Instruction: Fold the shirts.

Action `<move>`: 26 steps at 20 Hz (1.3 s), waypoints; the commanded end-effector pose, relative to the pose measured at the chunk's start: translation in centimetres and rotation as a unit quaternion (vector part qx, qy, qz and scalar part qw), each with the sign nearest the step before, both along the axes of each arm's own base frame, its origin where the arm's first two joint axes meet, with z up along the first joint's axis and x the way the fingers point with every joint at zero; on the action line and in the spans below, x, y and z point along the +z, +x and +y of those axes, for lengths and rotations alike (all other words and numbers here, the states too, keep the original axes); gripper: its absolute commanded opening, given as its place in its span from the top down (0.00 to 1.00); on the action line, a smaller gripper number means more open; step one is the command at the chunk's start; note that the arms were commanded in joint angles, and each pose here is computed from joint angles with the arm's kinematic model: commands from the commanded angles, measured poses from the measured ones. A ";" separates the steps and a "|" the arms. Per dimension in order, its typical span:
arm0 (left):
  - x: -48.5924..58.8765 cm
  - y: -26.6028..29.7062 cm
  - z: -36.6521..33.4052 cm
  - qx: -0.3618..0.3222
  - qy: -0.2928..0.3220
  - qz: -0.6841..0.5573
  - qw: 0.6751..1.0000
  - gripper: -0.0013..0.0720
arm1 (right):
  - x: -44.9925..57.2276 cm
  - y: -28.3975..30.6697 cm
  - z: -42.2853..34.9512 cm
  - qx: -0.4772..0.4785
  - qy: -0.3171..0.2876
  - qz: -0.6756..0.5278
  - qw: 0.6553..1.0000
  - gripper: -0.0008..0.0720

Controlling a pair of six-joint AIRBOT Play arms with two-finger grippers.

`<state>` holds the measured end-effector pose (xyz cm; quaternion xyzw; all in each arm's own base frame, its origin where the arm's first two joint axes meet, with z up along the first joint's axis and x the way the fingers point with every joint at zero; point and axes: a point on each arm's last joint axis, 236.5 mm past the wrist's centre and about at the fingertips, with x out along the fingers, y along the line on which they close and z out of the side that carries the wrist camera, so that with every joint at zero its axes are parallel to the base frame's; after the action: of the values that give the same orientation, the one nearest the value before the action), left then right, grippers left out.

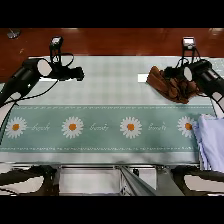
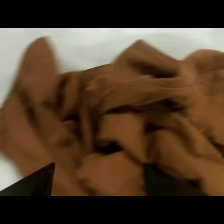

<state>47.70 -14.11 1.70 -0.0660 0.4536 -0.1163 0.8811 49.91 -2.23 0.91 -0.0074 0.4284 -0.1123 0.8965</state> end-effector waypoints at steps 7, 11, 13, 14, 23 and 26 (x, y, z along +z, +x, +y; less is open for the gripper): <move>-2.5 -0.6 0.0 -0.004 0.008 0.035 0.999 0.02 | -11.0 -5.9 -9.8 -0.154 0.105 0.187 0.965 0.35; -0.6 -2.0 3.1 0.003 0.033 0.071 0.997 0.02 | -5.4 -3.9 -9.1 -0.105 0.158 0.178 0.966 0.96; 2.5 -3.4 4.8 -0.002 0.041 0.065 0.997 0.02 | 3.2 -0.1 -8.3 -0.046 0.158 0.083 0.983 0.96; 3.9 -4.8 5.2 -0.008 0.045 0.065 0.997 0.02 | 8.7 1.5 -7.6 -0.021 0.146 0.018 0.989 0.96; 4.3 -20.1 2.6 -0.022 -0.018 0.059 0.998 0.02 | 43.3 -6.1 4.7 0.159 0.058 -0.348 0.922 0.97; 4.1 -20.6 2.6 -0.015 -0.027 0.047 0.998 0.02 | 47.1 -10.1 8.3 0.216 0.050 -0.384 0.896 0.97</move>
<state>28.48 -11.33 6.21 -0.0697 0.5017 -0.1391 0.8509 44.18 2.85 43.09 0.0145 0.1023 0.0660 0.9925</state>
